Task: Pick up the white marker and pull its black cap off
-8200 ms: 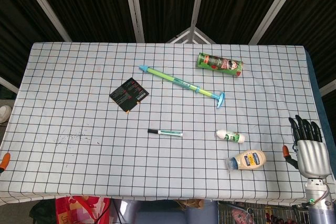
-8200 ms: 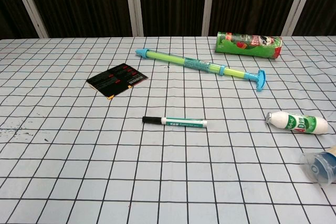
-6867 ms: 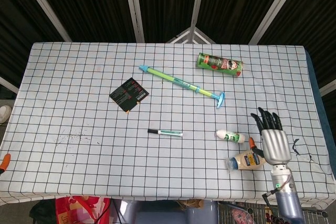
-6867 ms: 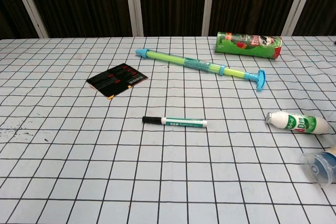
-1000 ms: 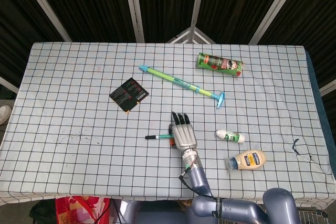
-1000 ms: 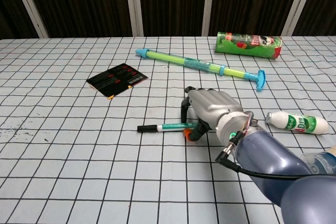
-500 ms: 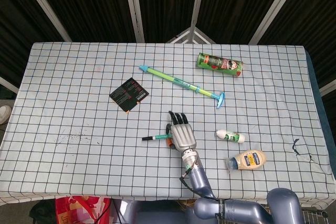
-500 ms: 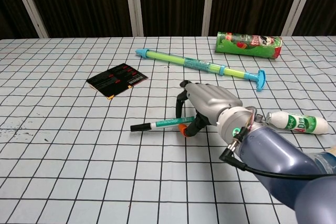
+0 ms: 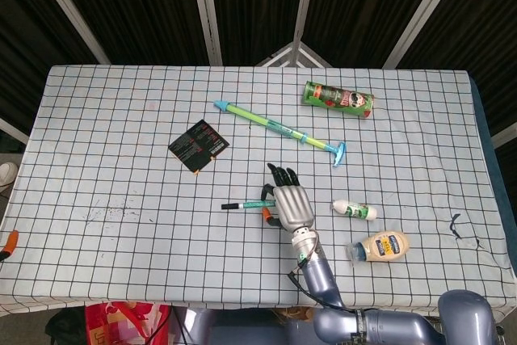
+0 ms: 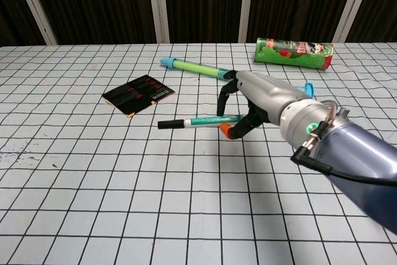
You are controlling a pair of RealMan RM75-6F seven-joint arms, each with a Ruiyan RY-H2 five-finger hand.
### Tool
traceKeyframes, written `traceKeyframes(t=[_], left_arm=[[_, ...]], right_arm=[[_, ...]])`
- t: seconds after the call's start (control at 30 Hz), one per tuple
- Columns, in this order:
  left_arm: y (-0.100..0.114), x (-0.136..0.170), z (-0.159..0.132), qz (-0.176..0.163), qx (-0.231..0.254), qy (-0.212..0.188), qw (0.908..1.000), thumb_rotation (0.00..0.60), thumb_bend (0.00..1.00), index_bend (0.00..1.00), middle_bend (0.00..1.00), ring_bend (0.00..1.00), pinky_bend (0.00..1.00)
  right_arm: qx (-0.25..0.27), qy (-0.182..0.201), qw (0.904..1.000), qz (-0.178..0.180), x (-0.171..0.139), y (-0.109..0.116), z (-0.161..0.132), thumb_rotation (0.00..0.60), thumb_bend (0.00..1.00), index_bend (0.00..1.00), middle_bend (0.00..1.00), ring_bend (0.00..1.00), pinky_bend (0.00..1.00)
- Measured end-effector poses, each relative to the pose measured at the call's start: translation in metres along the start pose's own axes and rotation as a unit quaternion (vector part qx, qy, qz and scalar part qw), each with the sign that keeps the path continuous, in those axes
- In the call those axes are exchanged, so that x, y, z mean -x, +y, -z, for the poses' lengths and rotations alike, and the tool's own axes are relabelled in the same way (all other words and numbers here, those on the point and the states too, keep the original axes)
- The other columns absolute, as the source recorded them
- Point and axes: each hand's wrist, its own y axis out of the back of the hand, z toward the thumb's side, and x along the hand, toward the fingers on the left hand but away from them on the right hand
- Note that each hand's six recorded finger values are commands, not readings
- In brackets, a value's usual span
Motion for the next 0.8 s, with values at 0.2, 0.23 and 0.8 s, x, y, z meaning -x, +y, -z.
traceKeyframes(t=[0.2,0.23,0.8], left_arm=[[-0.002,-0.008,-0.045,-0.011,0.010,-0.049,0.9987,0.600,0.49,0.10,0.06,0.00,0.04],[-0.002,-0.009,-0.052,-0.012,0.010,-0.055,0.9984,0.600,0.49,0.10,0.06,0.00,0.04],[-0.012,-0.014,-0.143,-0.027,0.060,-0.151,0.9863,0.600,0.47,0.20,0.15,0.00,0.04]], right_arm=[[-0.022,0.004,0.9996,0.018,-0.014,0.029,-0.012,0.600,0.42,0.68,0.03,0.08,0.00],[-0.026,0.005,0.9994,0.020,-0.016,0.034,-0.016,0.600,0.42,0.68,0.03,0.08,0.00],[-0.031,0.018,0.9990,0.028,-0.014,0.056,-0.078,0.600,0.42,0.68,0.03,0.08,0.00]])
